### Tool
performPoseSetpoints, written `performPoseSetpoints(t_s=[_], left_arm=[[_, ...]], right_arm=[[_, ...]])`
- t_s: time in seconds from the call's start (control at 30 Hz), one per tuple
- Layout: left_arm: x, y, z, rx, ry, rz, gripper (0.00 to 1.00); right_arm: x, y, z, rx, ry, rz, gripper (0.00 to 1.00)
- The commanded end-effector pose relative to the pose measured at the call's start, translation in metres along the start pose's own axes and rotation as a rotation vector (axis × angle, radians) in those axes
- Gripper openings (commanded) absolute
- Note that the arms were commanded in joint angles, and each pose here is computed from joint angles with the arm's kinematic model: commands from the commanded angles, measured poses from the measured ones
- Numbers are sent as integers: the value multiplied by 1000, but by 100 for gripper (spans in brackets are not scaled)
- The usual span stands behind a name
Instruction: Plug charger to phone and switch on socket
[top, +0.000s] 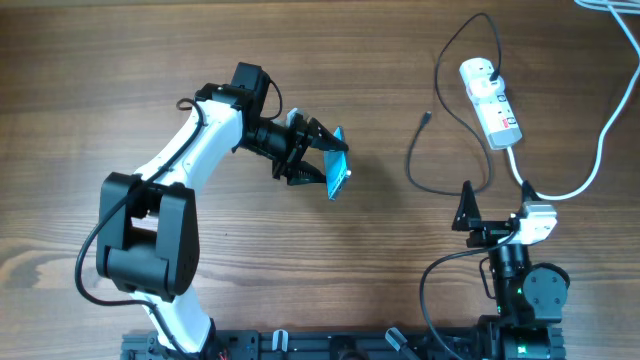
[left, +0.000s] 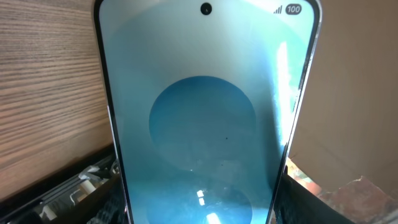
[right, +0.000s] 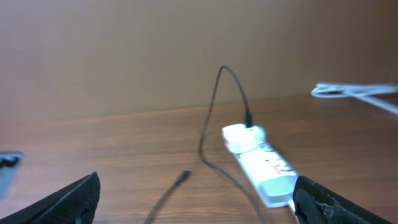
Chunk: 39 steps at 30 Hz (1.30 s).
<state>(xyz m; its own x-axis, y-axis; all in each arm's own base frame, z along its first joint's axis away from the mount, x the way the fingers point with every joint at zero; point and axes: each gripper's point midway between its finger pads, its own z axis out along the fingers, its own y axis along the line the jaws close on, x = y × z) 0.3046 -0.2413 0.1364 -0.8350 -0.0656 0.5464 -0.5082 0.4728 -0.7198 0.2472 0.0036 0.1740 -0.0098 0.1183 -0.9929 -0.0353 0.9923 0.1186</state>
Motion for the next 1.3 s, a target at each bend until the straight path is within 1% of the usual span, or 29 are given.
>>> performPoseSetpoints(t_s=[0.0, 0.03, 0.1, 0.17, 0.2, 0.23, 0.33, 0.43, 0.5, 0.67, 0.8, 0.97, 1.0, 1.07, 1.17, 1.27], left_arm=[[-1, -15, -4, 52, 15, 23, 60], [-1, -15, -4, 52, 14, 25, 60], [-1, -15, -4, 54, 13, 28, 60], [-2, -16, -4, 55, 10, 34, 60], [-2, -16, -4, 56, 10, 37, 60], [-2, -16, -4, 56, 9, 38, 60], [-5, -13, -4, 39, -6, 37, 61], [-6, -13, -4, 38, -10, 43, 60], [-6, -13, -4, 38, -11, 44, 61], [-7, -14, -4, 39, -12, 47, 60], [-7, -14, -4, 39, -12, 47, 60], [-10, -17, -4, 48, -22, 77, 60], [-11, -18, -5, 51, -26, 86, 61], [-14, -21, -5, 58, -34, 107, 61], [-24, -18, -5, 30, -84, 100, 62], [-35, -18, -7, 10, -134, 117, 62]], right_arm=[[-1, 11, -1, -64, 9, 446, 100], [-1, 11, -1, -64, 13, 584, 100], [-2, 10, -1, -58, 17, 783, 100], [-1, 12, -1, -68, 30, 975, 100], [-3, 19, -1, -107, 50, 1023, 100], [-7, 24, -2, -138, 48, 1007, 100], [-30, 51, -10, -319, -16, 601, 99], [-51, 51, -13, -314, -71, 484, 100], [-59, 52, -12, -308, -73, 436, 100], [-61, 58, 4, -297, 82, 357, 100], [-71, 59, 29, -250, 277, 343, 100], [-65, 58, 49, -200, 518, 356, 100], [-61, 65, 52, -228, 577, 379, 100], [-52, 77, 55, -287, 643, 449, 100], [-30, 75, 63, -227, 743, 604, 100], [-11, 77, 65, -227, 819, 632, 100]])
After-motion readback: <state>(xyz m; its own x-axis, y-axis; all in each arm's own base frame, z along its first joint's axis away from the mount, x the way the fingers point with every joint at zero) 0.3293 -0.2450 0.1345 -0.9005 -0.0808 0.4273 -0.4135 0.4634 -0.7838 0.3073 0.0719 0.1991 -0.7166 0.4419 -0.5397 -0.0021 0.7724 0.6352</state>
